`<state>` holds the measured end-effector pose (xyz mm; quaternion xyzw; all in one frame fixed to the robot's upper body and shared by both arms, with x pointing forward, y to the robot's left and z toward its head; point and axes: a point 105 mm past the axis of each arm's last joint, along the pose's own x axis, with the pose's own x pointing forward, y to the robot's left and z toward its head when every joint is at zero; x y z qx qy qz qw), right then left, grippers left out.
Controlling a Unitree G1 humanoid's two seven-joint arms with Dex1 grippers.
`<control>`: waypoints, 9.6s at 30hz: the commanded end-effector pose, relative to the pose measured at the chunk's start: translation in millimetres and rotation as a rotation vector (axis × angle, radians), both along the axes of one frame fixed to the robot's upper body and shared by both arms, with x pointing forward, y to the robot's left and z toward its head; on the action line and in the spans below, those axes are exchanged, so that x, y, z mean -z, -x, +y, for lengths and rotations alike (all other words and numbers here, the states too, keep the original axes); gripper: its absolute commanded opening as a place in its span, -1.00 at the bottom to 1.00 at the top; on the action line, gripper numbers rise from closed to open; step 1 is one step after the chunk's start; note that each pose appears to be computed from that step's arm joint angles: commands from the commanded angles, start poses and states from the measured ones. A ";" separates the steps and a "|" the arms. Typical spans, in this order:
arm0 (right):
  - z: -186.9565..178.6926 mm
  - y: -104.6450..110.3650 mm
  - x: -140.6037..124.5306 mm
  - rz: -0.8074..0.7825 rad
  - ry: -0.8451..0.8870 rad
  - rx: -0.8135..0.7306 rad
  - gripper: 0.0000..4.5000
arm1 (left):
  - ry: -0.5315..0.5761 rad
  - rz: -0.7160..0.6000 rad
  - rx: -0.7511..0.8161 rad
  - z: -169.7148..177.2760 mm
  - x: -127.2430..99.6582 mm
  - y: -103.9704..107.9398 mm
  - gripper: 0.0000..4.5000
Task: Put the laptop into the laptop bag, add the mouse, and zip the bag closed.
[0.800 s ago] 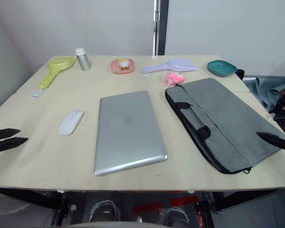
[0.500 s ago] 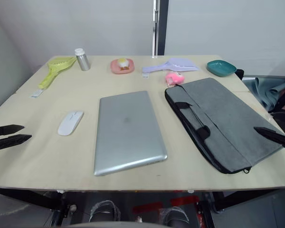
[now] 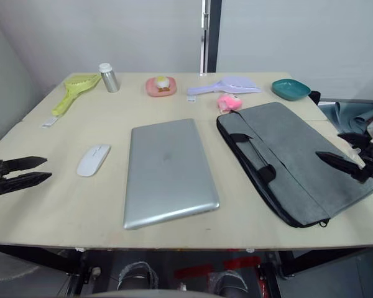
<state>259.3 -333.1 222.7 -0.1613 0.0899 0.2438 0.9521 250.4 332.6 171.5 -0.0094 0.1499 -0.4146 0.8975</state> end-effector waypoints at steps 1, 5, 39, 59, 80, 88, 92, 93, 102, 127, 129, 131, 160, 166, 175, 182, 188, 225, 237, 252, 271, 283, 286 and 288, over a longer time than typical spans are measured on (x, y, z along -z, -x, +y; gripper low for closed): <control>37.0 -9.3 -22.5 -0.098 -0.018 -0.101 0.98 | 0.043 -0.049 0.069 -24.3 -14.9 -3.4 1.00; 76.0 -25.4 -22.5 -0.110 -0.048 -0.170 0.98 | 0.149 -0.072 0.072 -47.6 -20.5 -14.4 1.00; 228.7 -141.7 96.9 -0.022 0.442 -0.491 -0.98 | 0.332 0.672 -0.208 -114.7 63.5 -50.1 1.00; 265.5 -124.3 107.7 0.004 0.363 -0.604 -0.98 | 0.496 0.841 -0.103 -165.7 95.7 -53.3 1.00; 247.7 -129.1 106.0 0.033 0.358 -0.557 -1.00 | 0.496 0.827 -0.095 -156.6 86.0 -51.6 -0.28; 205.5 -138.6 81.9 0.003 0.375 -0.479 -1.00 | 0.471 0.797 -0.033 -141.9 49.9 -47.0 -0.82; 195.9 -136.9 63.9 -0.026 0.344 -0.468 -1.00 | 0.462 0.800 -0.013 -142.1 45.7 -43.0 -0.83; 193.0 -132.0 55.5 -0.040 0.329 -0.479 -1.00 | 0.457 0.792 0.001 -143.5 42.8 -41.5 -0.83; 152.4 -65.9 -23.1 -0.112 0.107 -0.428 -1.00 | 0.468 0.624 0.041 -108.8 -13.9 -13.1 -0.83; 78.6 5.4 32.4 0.174 0.058 -0.046 0.99 | 0.591 0.640 -0.002 -86.7 -20.7 10.9 -0.84; 76.5 -7.7 40.2 0.198 0.053 0.034 0.99 | 0.591 0.638 0.032 -93.5 -22.8 9.4 -0.84; 70.3 -20.4 50.0 0.223 0.089 0.118 0.99 | 0.586 0.639 0.066 -100.0 -24.7 9.1 -0.84; 74.6 -49.5 108.6 0.333 0.166 0.157 -0.38 | 0.627 0.656 0.128 -128.6 -12.6 -10.9 -0.84; 83.0 -46.9 110.5 0.337 0.164 0.114 -0.99 | 0.622 0.662 0.106 -130.6 -7.6 -16.7 -0.84; 108.0 -53.2 45.9 0.208 -0.063 0.048 -0.99 | 0.696 0.675 0.088 -142.2 -6.0 -36.7 -0.84; 117.1 -49.8 13.6 0.188 -0.183 0.058 -0.99 | 0.829 0.707 0.116 -160.6 -5.8 -42.8 -0.84; 121.9 -47.4 11.0 0.200 -0.229 0.083 -0.99 | 0.939 0.722 0.094 -177.7 -8.2 -53.0 -0.84; 202.5 -36.9 27.1 0.246 -0.366 -0.053 -0.99 | 0.946 0.902 0.113 -275.5 7.0 -68.5 -0.84; 235.8 -25.1 32.6 0.270 -0.559 -0.091 -0.99 | 0.946 0.802 -0.022 -264.7 7.7 -79.9 -0.84; 268.9 -20.6 33.6 0.343 -0.752 -0.118 -0.99 | 0.904 0.824 -0.014 -281.3 16.8 -77.6 -0.84; 280.6 -17.4 33.6 0.392 -0.798 -0.145 -0.99 | 0.865 0.768 -0.027 -297.9 22.7 -91.4 -0.84; 283.8 -17.2 32.6 0.400 -0.805 -0.154 -0.99 | 0.862 0.732 -0.043 -305.5 19.2 -101.9 -0.84; 285.0 -16.0 32.4 0.403 -0.810 -0.162 -1.00 | 0.861 0.721 -0.050 -308.3 17.3 -104.5 -0.85; 285.4 -15.7 32.5 0.405 -0.813 -0.163 -1.00 | 0.863 0.716 -0.055 -308.4 16.4 -105.3 -0.86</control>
